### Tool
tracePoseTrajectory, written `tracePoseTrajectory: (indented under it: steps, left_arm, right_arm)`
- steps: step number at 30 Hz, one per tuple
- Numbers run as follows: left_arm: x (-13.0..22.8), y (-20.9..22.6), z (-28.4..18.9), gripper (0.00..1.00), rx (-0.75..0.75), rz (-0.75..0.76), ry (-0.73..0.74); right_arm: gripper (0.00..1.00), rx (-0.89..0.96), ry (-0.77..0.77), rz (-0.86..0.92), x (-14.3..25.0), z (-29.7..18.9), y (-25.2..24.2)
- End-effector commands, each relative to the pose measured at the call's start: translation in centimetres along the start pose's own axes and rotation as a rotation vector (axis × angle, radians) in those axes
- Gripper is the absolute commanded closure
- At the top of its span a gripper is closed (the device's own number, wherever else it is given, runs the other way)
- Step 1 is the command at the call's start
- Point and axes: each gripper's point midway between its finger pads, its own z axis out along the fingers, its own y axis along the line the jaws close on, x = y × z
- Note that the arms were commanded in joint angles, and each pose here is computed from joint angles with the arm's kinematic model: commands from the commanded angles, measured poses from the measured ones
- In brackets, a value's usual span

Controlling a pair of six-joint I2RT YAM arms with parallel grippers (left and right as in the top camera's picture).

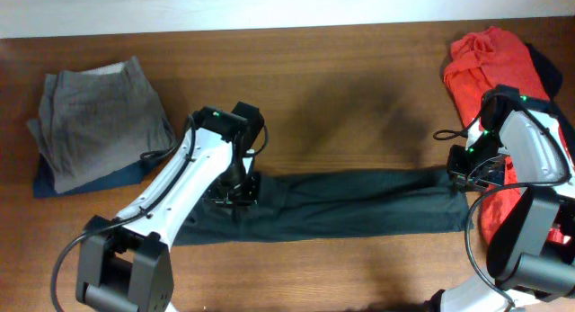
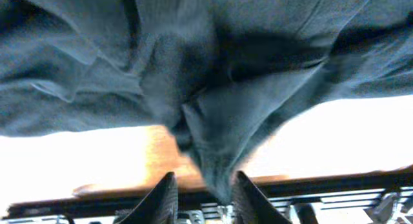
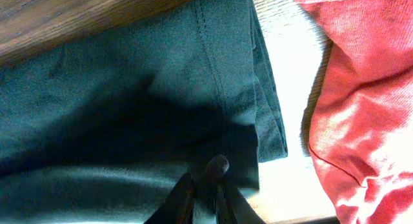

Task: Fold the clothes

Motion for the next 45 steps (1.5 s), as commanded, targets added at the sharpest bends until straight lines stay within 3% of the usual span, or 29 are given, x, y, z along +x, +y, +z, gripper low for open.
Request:
tracePoseTrajectory:
  steps: [1,7,11,18,36,39,45]
  left_arm:
    - [-2.6,0.7,-1.3,0.26,-0.026,-0.011,-0.120]
    - [-8.0,-0.6,-2.5,0.23,0.015,0.028,-0.335]
    - [-9.2,-1.1,-1.1,0.23,0.012,0.035,-0.324]
    - [-9.1,-3.8,2.1,0.25,0.135,0.056,-0.207]
    - [-8.1,-9.7,5.1,0.30,0.123,0.217,-0.183]
    - [-8.1,-10.3,5.4,0.36,0.059,0.256,-0.216]
    - [-8.8,-8.8,5.4,0.39,-0.063,0.253,-0.260]
  right_arm:
    - [0.84,0.010,-0.009,0.014,0.1,-0.2,-0.4]
    - [0.84,0.010,-0.008,0.014,0.1,-0.2,-0.4]
    - [0.84,0.010,-0.009,0.014,0.1,-0.2,-0.4]
    - [0.84,0.010,-0.009,0.014,0.1,-0.2,-0.4]
    - [0.84,0.010,-0.008,0.014,0.1,-0.2,-0.4]
    - [0.84,0.010,-0.007,0.014,0.2,-0.2,-0.4]
    - [0.84,0.010,-0.007,0.014,0.2,-0.2,-0.4]
